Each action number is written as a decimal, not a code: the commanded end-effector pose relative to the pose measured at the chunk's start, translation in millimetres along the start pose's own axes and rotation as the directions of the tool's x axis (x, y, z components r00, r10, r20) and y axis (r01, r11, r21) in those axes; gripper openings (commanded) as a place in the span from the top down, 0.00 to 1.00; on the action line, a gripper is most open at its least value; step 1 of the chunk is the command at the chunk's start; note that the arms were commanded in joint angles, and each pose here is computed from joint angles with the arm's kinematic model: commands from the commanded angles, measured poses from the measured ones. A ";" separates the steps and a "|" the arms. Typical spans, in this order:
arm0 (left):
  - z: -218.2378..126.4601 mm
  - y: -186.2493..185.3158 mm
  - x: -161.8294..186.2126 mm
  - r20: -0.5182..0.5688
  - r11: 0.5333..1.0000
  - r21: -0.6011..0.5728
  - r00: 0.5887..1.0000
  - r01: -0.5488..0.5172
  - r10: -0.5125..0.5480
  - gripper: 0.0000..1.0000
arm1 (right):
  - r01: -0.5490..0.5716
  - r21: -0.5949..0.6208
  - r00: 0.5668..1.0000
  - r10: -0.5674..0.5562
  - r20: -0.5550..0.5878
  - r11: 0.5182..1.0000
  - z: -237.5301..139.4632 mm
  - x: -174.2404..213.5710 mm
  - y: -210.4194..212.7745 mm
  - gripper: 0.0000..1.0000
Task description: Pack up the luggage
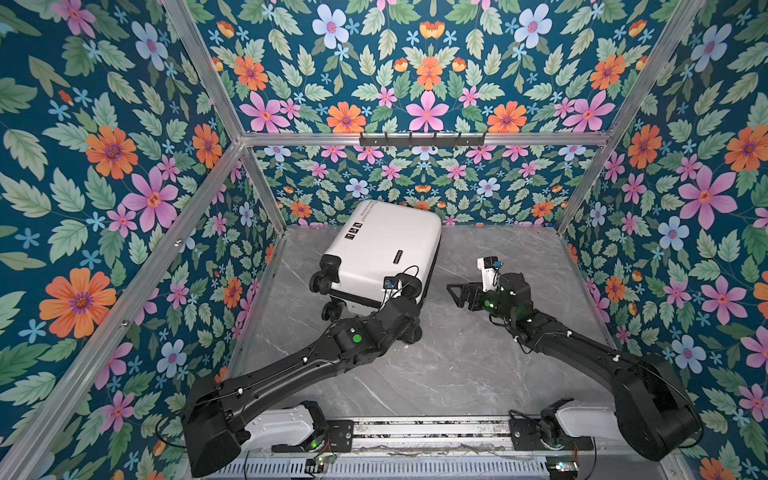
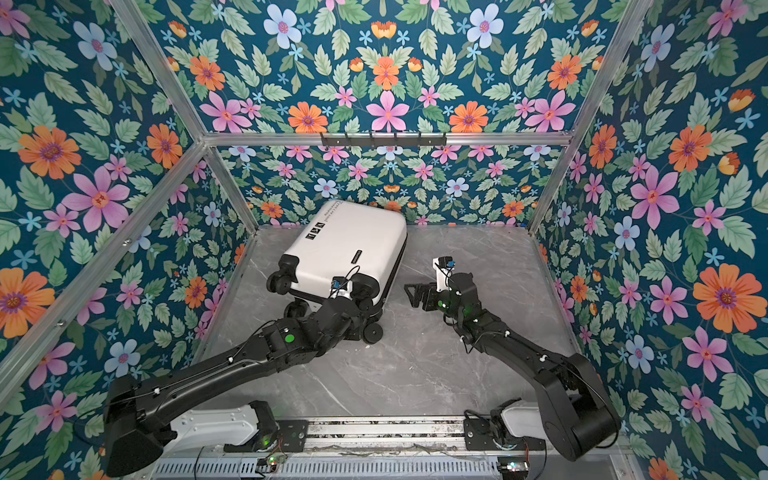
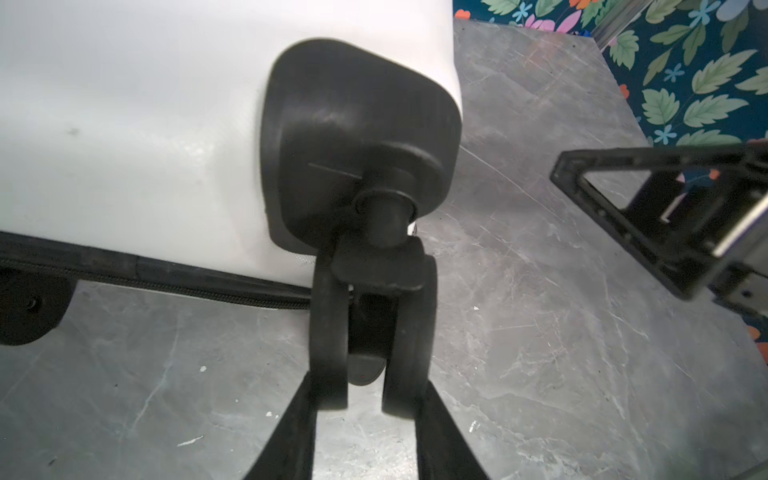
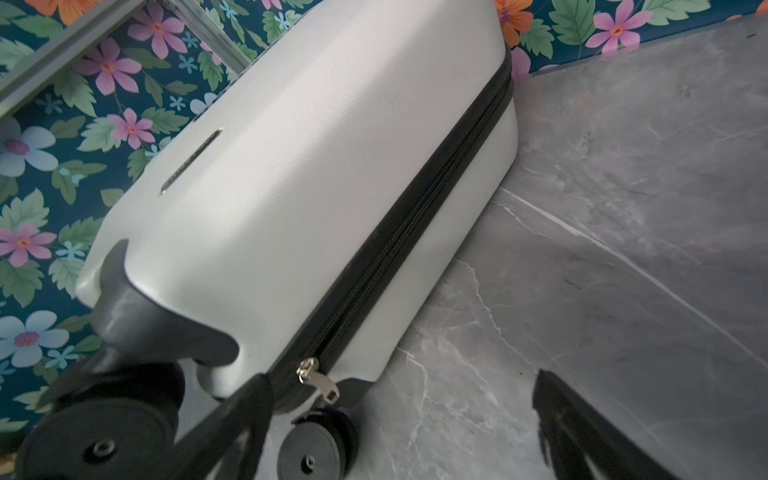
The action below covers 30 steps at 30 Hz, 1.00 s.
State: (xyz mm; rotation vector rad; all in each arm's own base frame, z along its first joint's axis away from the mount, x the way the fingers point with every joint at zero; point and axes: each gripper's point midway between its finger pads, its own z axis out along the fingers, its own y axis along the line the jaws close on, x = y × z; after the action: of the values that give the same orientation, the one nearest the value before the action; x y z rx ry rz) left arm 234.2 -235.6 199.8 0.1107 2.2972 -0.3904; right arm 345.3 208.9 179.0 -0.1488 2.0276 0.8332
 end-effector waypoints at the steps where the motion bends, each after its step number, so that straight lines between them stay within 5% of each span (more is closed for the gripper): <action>1: -5.9 39.5 -6.2 0.068 0.990 -0.139 0.997 0.037 -0.028 1.00 | 0.024 0.006 0.998 -0.024 -0.062 1.000 -2.3 16.0 -3.0 0.01; 3: -8.2 50.9 -5.4 0.073 0.987 -0.150 0.996 0.053 -0.042 1.00 | 0.041 -0.065 0.996 -0.046 -0.080 0.997 -1.0 22.2 7.3 0.01; 6: -11.0 65.3 -4.1 0.073 0.984 -0.160 0.996 0.072 -0.061 1.00 | 0.100 -0.148 0.995 -0.095 0.038 0.984 -4.4 17.3 26.5 0.01; 10: -13.3 84.0 -4.5 0.072 0.979 -0.187 0.995 0.085 -0.073 1.00 | 0.349 -0.144 0.937 -0.345 0.055 0.926 -1.0 33.0 59.8 0.02; 13: -11.4 94.2 -4.3 0.070 0.977 -0.189 0.993 0.103 -0.092 1.00 | 0.310 -0.211 0.947 -0.320 -0.016 0.927 13.5 33.9 74.0 0.10; 17: -11.9 98.5 -6.3 0.078 0.976 -0.182 0.991 0.121 -0.108 1.00 | 0.301 -0.281 0.947 -0.319 -0.022 0.911 28.1 35.0 87.3 0.41; 23: -11.6 92.7 -5.4 0.062 0.983 -0.143 0.992 0.118 -0.110 1.00 | 0.308 -0.332 0.933 -0.351 -0.078 0.892 52.9 58.3 104.8 0.32; 24: -12.2 89.2 -5.4 0.056 0.986 -0.123 0.992 0.115 -0.108 0.96 | 0.307 -0.329 0.933 -0.350 -0.079 0.893 55.6 60.9 104.7 0.29; 27: -22.1 81.2 -8.7 0.065 0.989 -0.056 0.989 0.136 -0.132 0.40 | 0.283 -0.320 0.943 -0.324 -0.082 0.904 59.5 65.6 101.3 0.25; 30: -41.9 75.9 -18.0 0.102 0.987 0.015 0.982 0.160 -0.161 0.09 | 0.276 -0.310 0.945 -0.316 -0.085 0.910 57.6 70.1 97.5 0.24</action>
State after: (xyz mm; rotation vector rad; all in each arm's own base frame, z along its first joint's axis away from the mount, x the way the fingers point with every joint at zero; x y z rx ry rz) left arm 238.0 -144.7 207.0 -0.1043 2.2387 -0.3887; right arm 304.1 331.1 143.0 -0.7014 1.9688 0.9317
